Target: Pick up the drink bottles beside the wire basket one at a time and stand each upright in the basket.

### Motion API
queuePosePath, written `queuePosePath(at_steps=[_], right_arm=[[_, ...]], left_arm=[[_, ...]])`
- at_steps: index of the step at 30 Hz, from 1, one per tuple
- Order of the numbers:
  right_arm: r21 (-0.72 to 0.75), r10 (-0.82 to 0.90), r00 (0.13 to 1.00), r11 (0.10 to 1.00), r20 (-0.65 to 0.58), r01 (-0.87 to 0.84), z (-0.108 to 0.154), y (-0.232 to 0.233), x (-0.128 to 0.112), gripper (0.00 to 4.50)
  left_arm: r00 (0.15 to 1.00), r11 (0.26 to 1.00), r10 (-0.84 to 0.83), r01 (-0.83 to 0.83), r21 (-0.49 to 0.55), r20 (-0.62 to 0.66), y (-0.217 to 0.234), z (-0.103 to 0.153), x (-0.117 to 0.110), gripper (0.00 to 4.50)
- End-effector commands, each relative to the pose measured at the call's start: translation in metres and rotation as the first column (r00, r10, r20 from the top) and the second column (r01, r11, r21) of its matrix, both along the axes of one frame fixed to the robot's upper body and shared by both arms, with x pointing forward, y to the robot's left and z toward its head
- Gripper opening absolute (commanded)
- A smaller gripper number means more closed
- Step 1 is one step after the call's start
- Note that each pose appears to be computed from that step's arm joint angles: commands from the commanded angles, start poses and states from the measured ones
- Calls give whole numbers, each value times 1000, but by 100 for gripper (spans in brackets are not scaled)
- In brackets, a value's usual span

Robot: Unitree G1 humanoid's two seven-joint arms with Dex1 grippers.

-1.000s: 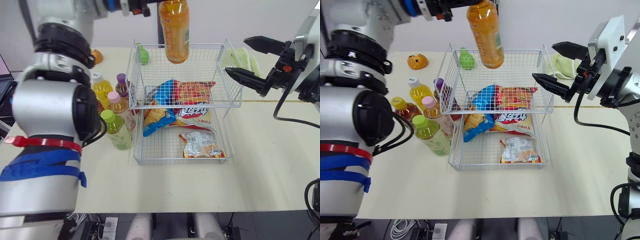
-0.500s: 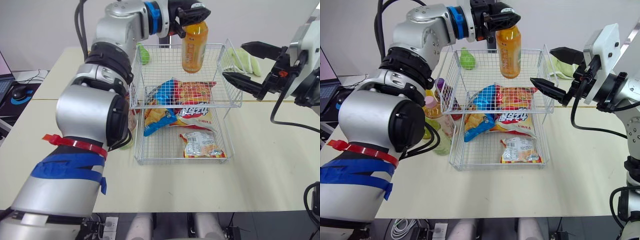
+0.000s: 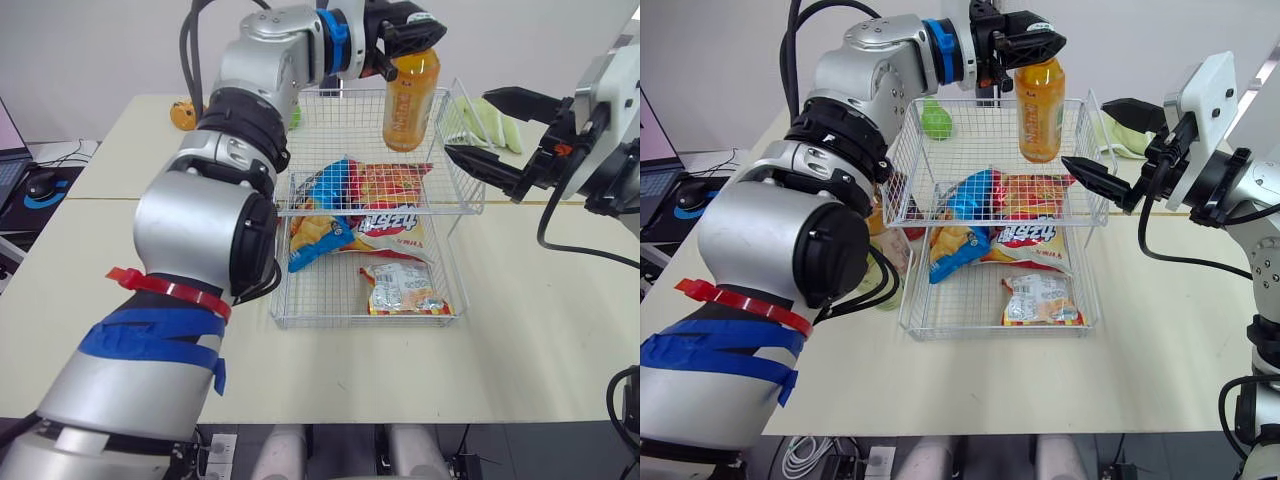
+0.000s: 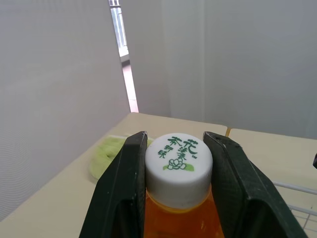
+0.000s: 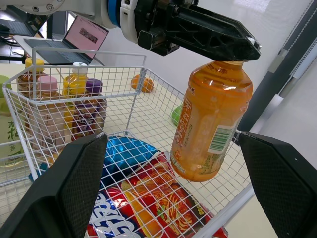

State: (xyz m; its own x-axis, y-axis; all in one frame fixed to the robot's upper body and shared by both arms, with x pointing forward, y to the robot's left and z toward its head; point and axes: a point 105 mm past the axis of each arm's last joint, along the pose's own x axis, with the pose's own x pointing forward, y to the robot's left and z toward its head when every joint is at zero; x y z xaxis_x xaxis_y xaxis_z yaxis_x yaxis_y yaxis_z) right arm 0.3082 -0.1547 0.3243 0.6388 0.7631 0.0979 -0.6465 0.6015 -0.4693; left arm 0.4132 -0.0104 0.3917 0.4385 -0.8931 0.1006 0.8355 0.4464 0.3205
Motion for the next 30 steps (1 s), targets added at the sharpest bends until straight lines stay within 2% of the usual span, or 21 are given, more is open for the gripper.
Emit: queuePosePath(at_steps=[1,2,3,11,25,30], right_arm=[[-5,3,998,1000,63,-3,12,1,-9,450],[-5,3,998,1000,62,-3,12,1,-9,450],[-4,4,998,1000,62,-3,12,1,-8,450],[-1,16,998,1000,58,-16,10,3,-6,450],[-14,91,994,996,53,-90,13,13,-2,450],[-15,177,983,984,46,-177,16,22,-7,450]], left_arm=[[994,999,-36,37,-15,100,-6,33,-16,138],[994,999,-31,32,-12,101,-5,32,-15,138],[994,999,-32,33,-10,101,-4,32,-15,209],[992,998,-30,35,-45,120,7,46,-19,440],[993,990,25,-9,-139,115,84,75,-25,445],[987,982,101,-79,-169,124,141,76,-37,445]])
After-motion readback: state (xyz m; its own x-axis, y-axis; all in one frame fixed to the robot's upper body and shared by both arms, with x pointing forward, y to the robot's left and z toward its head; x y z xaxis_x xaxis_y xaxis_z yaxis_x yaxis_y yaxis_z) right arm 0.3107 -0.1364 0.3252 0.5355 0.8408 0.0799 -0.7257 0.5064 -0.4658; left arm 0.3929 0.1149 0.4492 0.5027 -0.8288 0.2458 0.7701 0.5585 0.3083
